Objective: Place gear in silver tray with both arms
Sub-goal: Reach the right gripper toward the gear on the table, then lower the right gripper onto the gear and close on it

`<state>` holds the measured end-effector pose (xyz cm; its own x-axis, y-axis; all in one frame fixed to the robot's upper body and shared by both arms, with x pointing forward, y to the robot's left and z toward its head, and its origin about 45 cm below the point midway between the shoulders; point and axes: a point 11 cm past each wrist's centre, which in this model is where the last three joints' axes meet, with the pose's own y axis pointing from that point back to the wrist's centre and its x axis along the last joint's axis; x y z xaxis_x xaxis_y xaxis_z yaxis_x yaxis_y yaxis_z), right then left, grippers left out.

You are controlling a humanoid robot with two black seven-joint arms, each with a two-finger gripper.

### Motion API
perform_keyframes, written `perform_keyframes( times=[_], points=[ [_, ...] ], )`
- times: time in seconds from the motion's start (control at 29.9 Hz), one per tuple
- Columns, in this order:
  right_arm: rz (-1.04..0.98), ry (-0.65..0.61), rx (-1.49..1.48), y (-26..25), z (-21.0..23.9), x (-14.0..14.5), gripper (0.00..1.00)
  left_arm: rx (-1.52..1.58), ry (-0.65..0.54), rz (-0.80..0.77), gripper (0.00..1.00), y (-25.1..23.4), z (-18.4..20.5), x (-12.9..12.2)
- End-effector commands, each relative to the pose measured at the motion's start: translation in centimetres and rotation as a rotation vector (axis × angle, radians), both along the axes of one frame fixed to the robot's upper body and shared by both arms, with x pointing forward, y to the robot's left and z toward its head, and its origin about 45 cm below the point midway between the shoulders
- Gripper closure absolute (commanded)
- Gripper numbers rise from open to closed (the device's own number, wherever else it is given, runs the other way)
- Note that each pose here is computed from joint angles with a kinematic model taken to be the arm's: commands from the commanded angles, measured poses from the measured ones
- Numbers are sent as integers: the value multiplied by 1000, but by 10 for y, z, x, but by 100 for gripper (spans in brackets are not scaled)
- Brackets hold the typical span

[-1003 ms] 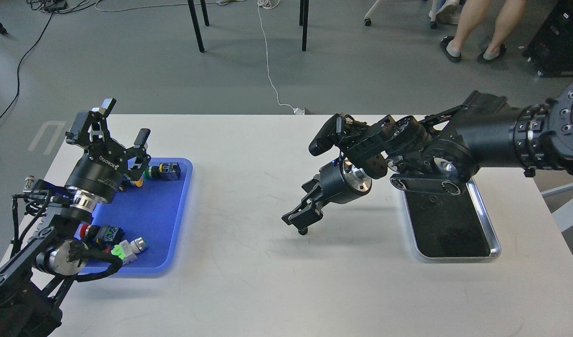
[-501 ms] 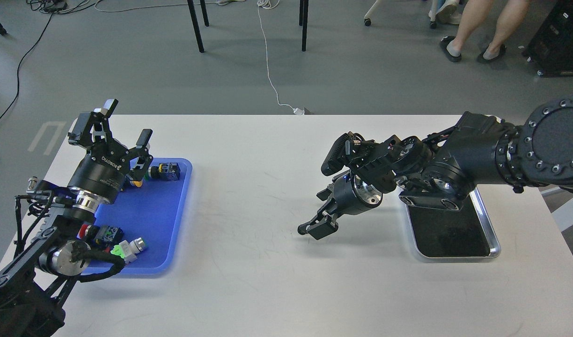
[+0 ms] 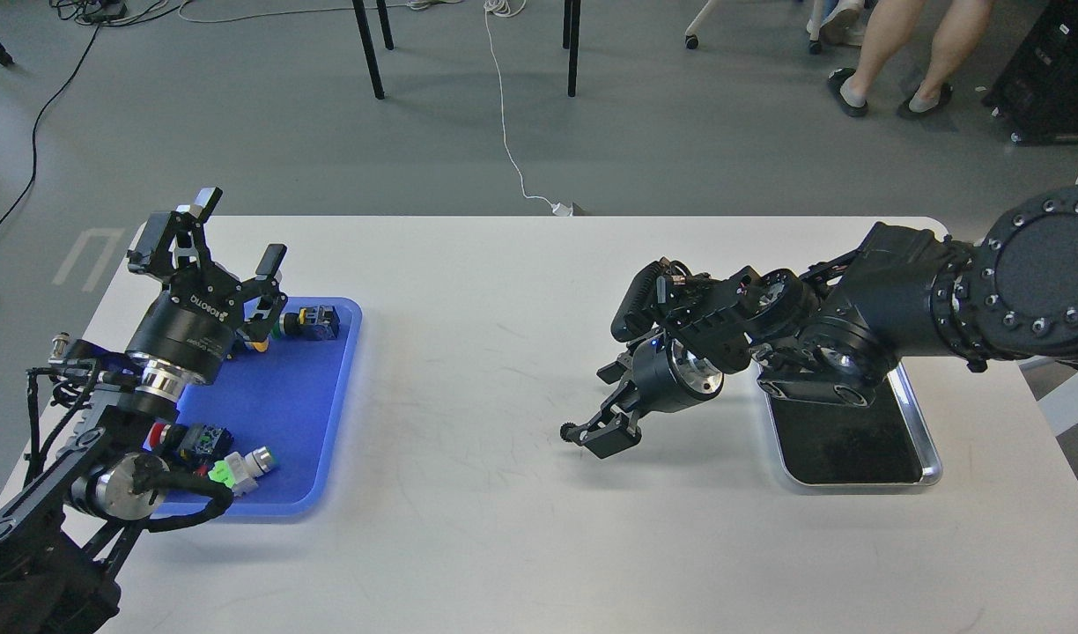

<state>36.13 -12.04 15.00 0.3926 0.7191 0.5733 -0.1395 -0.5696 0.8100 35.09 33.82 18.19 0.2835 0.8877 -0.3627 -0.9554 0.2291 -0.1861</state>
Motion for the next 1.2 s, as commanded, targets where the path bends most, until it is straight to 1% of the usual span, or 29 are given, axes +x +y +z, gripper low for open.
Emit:
perform_keyframes(
  times=[0.0, 0.27, 0.53, 0.8, 1.17],
  points=[
    [55, -36, 63, 5, -3, -8, 3, -1, -2, -1, 2, -1, 1, 0],
    [133, -78, 95, 10, -3, -13, 3, -1, -2, 0, 2, 0, 1, 0],
    [120, -56, 119, 7, -18, -22, 3, -2, -3, 1, 2, 0, 1, 0],
    [98, -69, 129, 2, -28, -19, 3, -2, -4, 2, 2, 1, 1, 0],
    [87, -85, 186, 0, -42, -26, 4, -7, -2, 3, 2, 0, 0, 0]
  ],
)
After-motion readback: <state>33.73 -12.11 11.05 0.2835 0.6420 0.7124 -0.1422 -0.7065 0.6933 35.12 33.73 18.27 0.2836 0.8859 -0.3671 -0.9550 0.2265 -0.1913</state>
